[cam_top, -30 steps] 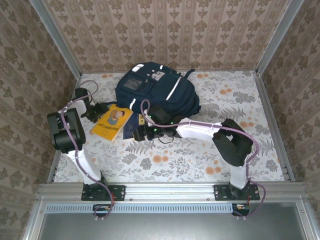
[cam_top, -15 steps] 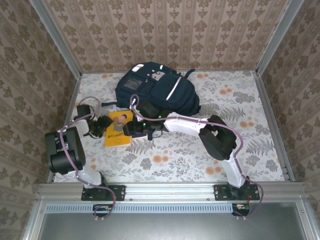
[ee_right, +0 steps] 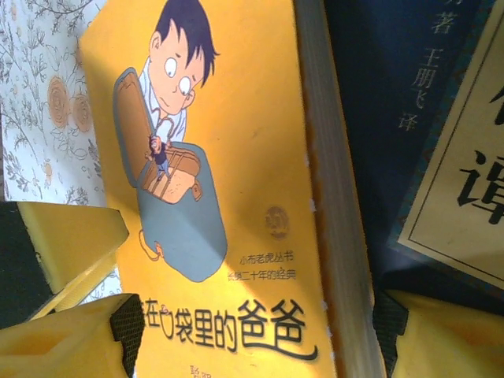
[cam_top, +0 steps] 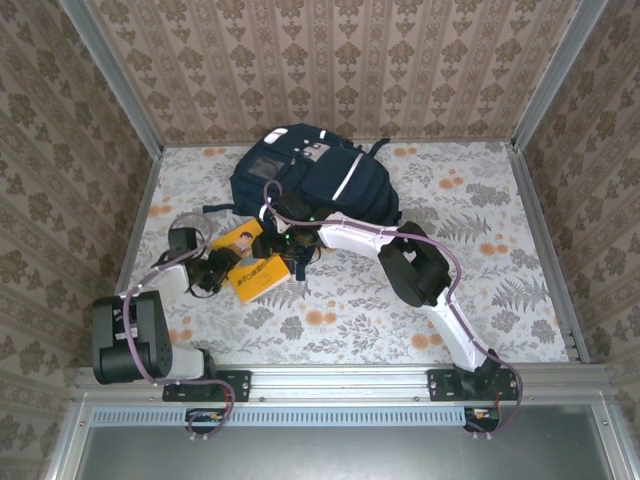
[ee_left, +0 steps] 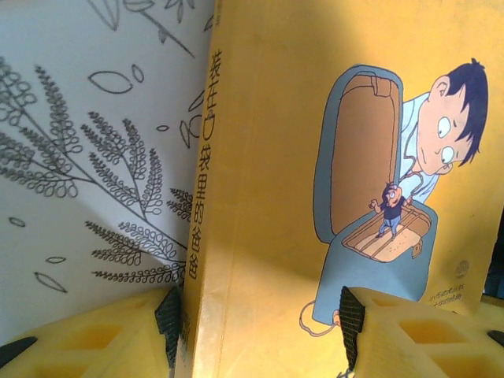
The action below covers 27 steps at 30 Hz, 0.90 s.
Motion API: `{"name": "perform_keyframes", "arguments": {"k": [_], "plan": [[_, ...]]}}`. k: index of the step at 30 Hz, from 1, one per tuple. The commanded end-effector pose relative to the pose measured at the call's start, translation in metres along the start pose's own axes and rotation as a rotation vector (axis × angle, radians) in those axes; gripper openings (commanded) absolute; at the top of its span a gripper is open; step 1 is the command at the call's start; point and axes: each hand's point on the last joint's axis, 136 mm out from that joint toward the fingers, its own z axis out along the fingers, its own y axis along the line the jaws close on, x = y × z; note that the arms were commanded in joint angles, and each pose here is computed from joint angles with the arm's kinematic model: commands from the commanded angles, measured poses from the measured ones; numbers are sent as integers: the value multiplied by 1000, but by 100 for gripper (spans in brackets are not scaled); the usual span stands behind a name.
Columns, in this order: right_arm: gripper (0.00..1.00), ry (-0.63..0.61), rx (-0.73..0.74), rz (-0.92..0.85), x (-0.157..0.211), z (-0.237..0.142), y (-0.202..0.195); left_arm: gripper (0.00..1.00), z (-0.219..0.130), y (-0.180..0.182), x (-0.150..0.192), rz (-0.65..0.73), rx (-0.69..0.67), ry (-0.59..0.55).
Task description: Pack the student bag
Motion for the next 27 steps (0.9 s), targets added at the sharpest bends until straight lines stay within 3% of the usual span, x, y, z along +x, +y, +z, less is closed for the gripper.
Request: {"name": "perform_keyframes", "arguments": {"k": [1,8,17,27], "plan": [[75,95,10,13,20,14,-5,58,-2,0,9,-20,15,19],[60,151,-156,44,26,16,28,54,5,-1,14,-14,31,46],[53,146,-280,102,28,-10,56,53,1,-4,17,16,24,42],[31,139,-385,126,30,-29,80,53,-5,-11,25,63,21,46]]}}
